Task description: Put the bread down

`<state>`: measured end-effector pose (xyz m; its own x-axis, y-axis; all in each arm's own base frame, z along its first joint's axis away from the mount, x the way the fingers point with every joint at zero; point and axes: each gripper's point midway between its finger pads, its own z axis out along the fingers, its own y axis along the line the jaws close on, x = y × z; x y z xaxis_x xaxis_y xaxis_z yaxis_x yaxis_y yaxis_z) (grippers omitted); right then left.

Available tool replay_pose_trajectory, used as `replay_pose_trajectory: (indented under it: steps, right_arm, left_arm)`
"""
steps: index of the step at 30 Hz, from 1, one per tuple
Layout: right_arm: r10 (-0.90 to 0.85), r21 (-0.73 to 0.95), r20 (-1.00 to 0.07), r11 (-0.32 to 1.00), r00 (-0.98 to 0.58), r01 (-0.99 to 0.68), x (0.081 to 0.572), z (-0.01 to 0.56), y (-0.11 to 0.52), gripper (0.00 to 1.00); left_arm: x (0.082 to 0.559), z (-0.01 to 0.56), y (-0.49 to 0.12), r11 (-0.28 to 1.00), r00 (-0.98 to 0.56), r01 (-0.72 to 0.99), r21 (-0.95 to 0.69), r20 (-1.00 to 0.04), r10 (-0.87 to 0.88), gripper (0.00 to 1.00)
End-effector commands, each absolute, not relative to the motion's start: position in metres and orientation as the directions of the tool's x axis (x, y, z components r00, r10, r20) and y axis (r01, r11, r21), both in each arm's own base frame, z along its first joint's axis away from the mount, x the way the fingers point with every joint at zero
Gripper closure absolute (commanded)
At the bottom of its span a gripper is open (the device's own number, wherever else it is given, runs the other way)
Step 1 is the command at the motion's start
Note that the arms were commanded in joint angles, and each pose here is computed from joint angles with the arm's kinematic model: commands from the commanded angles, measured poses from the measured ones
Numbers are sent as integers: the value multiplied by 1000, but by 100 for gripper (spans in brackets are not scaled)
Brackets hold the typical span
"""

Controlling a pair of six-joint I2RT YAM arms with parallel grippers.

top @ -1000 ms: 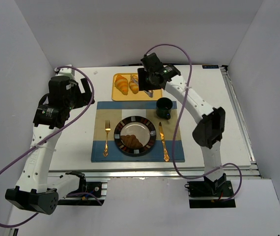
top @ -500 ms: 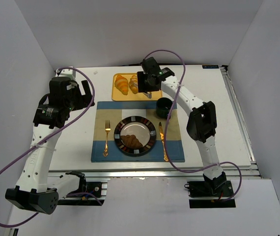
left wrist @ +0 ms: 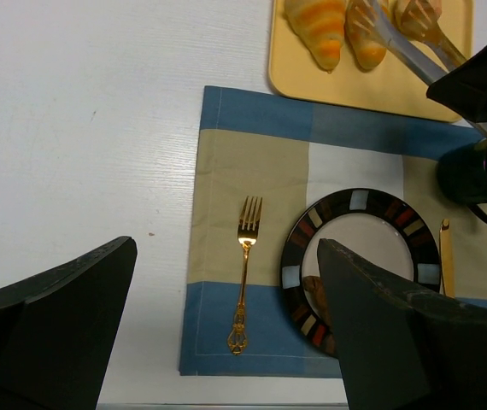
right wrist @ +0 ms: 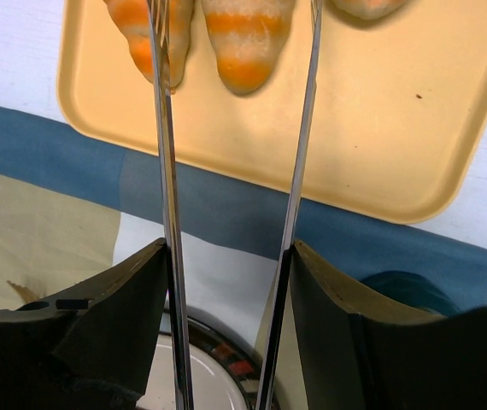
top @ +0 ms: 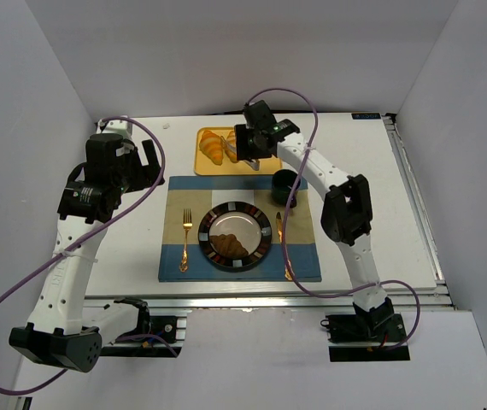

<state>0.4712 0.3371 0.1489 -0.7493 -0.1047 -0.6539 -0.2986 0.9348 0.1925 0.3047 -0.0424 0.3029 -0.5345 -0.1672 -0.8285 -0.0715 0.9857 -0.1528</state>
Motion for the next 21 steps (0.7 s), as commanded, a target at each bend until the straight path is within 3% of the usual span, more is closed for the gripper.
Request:
replay_pose_trajectory:
  steps: [1,8,17,18,21]
  right_arm:
    - [-96,207,-686,924,-721,-321,485,155,345,38]
    - [-117,182,-659,933,-743,-309,485,131,340,46]
    - [-81,200,-683,935,-726,-293,490,150,338,66]
    - [-78,201,-683,936,-726,-290,490,152,336,77]
    - [-60,208,-706,935,-706,-288,491,170,334,84]
  left_arm:
    - [302,314,-40,988,-511,-66,-140,-845,-154,2]
    - [302,311,-39,989,-518,-70,-128,-843,-145,2]
    - [301,313,-35,990,-513,-82,-111,-847,-138,2]
    - [301,313,-35,990,-513,-82,-111,-847,-138,2]
    - [300,316,-35,990,-506,-81,-116,-851,-141,2]
